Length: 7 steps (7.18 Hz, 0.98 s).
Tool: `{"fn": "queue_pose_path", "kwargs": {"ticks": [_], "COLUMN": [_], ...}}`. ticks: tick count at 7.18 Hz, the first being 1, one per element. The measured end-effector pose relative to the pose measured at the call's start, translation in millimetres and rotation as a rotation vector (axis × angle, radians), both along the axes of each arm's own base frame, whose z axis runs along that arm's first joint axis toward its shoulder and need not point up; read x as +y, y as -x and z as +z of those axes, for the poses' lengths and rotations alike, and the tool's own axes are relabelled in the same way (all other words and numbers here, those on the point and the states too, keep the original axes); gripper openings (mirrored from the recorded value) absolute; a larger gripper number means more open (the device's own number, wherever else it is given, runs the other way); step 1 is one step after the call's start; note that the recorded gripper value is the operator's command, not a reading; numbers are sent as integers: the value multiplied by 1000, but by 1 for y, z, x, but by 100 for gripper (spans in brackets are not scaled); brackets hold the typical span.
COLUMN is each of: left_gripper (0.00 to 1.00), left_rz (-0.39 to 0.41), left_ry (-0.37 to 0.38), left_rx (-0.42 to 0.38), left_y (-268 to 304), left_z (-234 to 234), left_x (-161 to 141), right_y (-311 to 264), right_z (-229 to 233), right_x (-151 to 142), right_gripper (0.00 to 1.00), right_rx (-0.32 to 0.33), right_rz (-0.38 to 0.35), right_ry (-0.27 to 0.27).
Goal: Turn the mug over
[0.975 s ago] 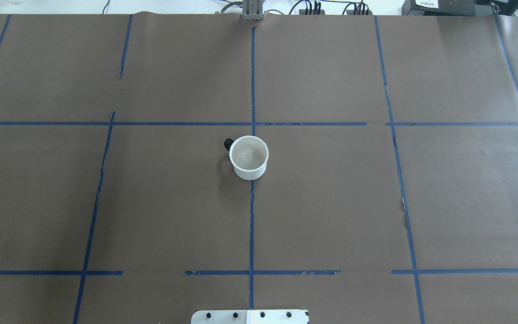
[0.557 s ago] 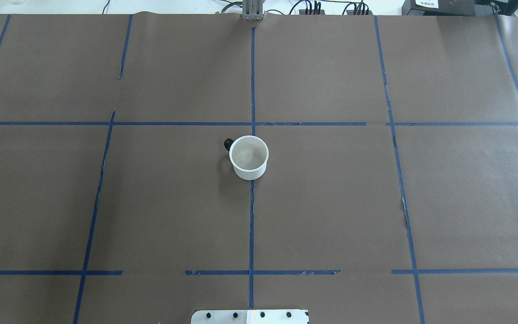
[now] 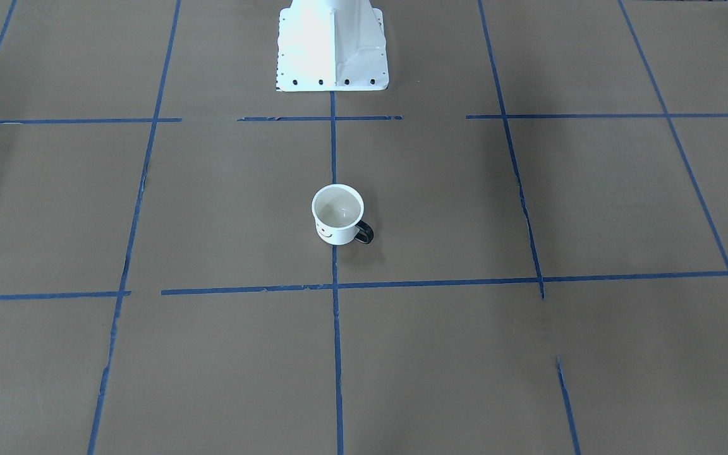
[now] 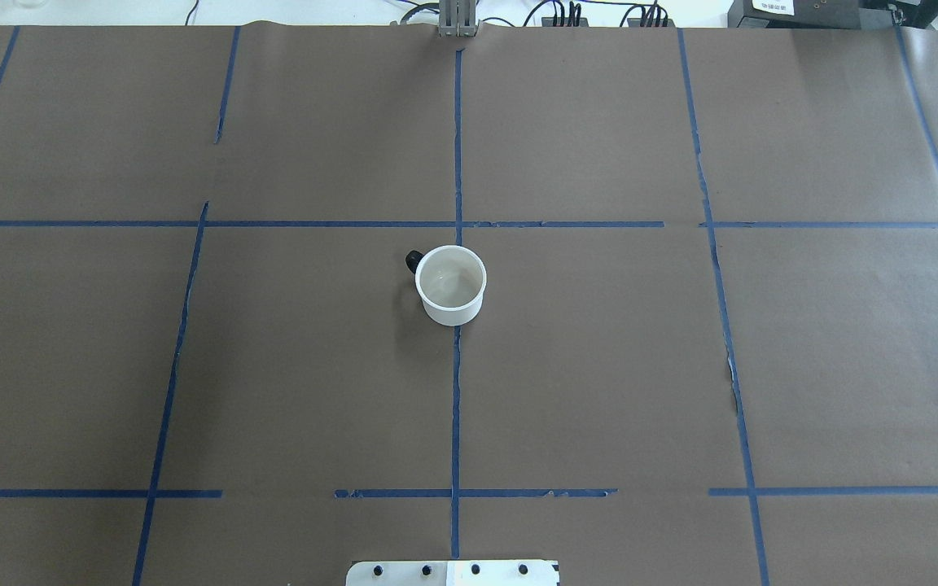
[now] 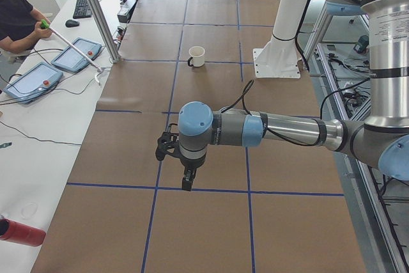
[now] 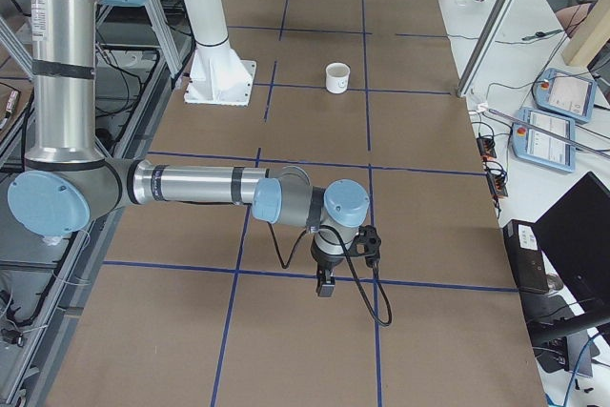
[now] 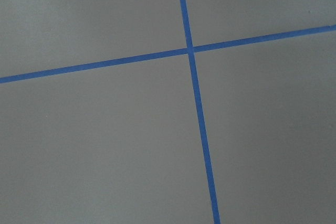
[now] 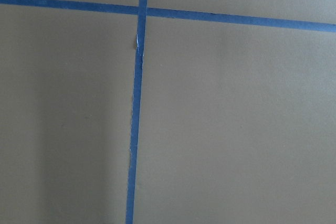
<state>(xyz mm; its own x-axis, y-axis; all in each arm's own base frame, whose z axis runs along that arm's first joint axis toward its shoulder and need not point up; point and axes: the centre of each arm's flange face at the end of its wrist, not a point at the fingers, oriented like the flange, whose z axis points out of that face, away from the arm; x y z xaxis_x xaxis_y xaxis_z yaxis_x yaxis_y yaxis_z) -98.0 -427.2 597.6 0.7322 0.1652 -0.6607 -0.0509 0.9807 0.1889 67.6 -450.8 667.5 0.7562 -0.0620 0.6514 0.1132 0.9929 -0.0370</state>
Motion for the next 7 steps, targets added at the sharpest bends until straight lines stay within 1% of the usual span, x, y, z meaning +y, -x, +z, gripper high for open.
{"fn": "queue_pose_path", "kwargs": {"ticks": [2, 7], "left_gripper": [100, 100], "left_rz": [2, 0], "left_ry": [-14, -17], "left_rx": [-20, -26], "left_y": [0, 1], "left_z": [-7, -8], "left_x": [-8, -8], "right_y": [0, 0], "right_z": [0, 0], "right_x": [0, 0], "right_gripper": [100, 100], "right_rx": [0, 0], "right_rz": [0, 0], "right_ry": [0, 0]}}
